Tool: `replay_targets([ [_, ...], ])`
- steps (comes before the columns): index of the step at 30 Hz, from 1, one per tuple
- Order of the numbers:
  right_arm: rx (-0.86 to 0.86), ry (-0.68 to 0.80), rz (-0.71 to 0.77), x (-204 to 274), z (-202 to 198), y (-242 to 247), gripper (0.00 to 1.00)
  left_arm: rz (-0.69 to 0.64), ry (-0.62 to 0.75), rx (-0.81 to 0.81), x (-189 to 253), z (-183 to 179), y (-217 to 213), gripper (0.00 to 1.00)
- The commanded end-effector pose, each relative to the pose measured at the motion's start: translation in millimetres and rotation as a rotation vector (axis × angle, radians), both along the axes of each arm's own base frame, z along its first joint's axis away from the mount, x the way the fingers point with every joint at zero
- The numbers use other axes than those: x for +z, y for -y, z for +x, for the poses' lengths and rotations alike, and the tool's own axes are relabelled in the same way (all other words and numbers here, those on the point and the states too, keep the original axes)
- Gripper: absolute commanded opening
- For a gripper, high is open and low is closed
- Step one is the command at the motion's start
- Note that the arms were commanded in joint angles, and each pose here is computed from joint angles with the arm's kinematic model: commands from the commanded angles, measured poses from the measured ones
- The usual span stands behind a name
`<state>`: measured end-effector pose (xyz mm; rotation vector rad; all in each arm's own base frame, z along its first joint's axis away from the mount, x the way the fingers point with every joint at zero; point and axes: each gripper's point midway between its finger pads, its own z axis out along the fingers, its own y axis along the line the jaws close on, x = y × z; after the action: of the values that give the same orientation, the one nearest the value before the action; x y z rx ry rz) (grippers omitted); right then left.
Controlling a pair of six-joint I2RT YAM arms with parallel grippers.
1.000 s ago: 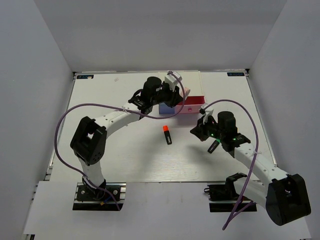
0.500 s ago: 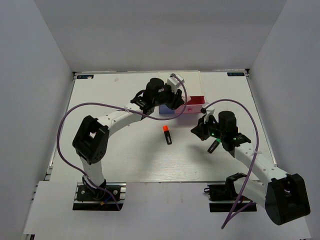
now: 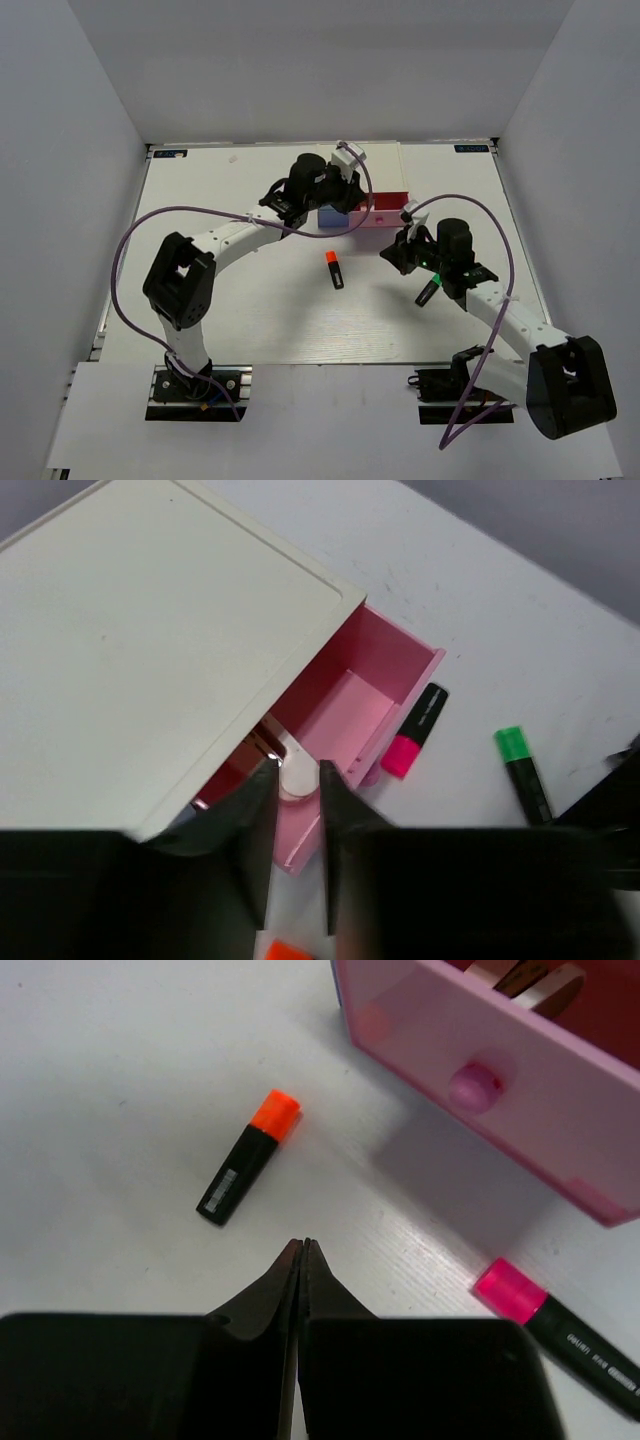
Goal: Sort the stationery into containers
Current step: Place the stationery into the container, then close the drawer
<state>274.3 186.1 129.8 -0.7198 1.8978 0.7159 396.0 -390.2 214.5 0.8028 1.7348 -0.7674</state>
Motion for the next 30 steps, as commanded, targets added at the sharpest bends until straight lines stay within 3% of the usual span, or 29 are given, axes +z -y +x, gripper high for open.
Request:
replay_targets([
  [1,0.008,0.179,0.0,27.6,33.2,-5.4,0.0,-0.114,0.065,0.017,59.3,-12.7,-7.4,0.14],
  [4,0.011,0.123,-0.067,4.1,48.4,-4.2,0.0,-0.134,0.015,0.027,52.2,-26.2,-15.9,0.02],
  [7,0.012,0.138,-0.103,3.0,66.9,-5.2,0.0,-0.161,-0.036,0.076,47.7,-41.5,-32.7,0.02],
  [10,-0.002,0.138,-0.131,1.9,81.8,-4.2,0.0,-0.193,-0.114,0.136,36.7,-59.1,-51.4,0.12],
  [14,-0.064,0.147,-0.139,5.1,100.9,1.2,0.0,-0.209,-0.266,0.252,-1.8,-78.6,-79.9,0.63],
  [17,-0.1,0.155,-0.137,5.8,109.3,3.2,0.0,-0.265,-0.362,0.335,-16.9,-88.6,-92.8,0.82],
  [18,-0.117,0.166,-0.137,7.6,113.3,4.2,0.0,-0.261,-0.401,0.371,-35.5,-93.0,-103.0,0.95],
  [19,-0.122,0.168,-0.135,7.4,115.4,4.0,0.01,-0.289,-0.402,0.396,-33.1,-95.2,-108.7,1.0],
  [30,-0.252,0.206,-0.11,19.5,144.0,11.5,0.14,-0.32,-0.597,0.501,-81.5,-108.5,-116.2,1.0],
])
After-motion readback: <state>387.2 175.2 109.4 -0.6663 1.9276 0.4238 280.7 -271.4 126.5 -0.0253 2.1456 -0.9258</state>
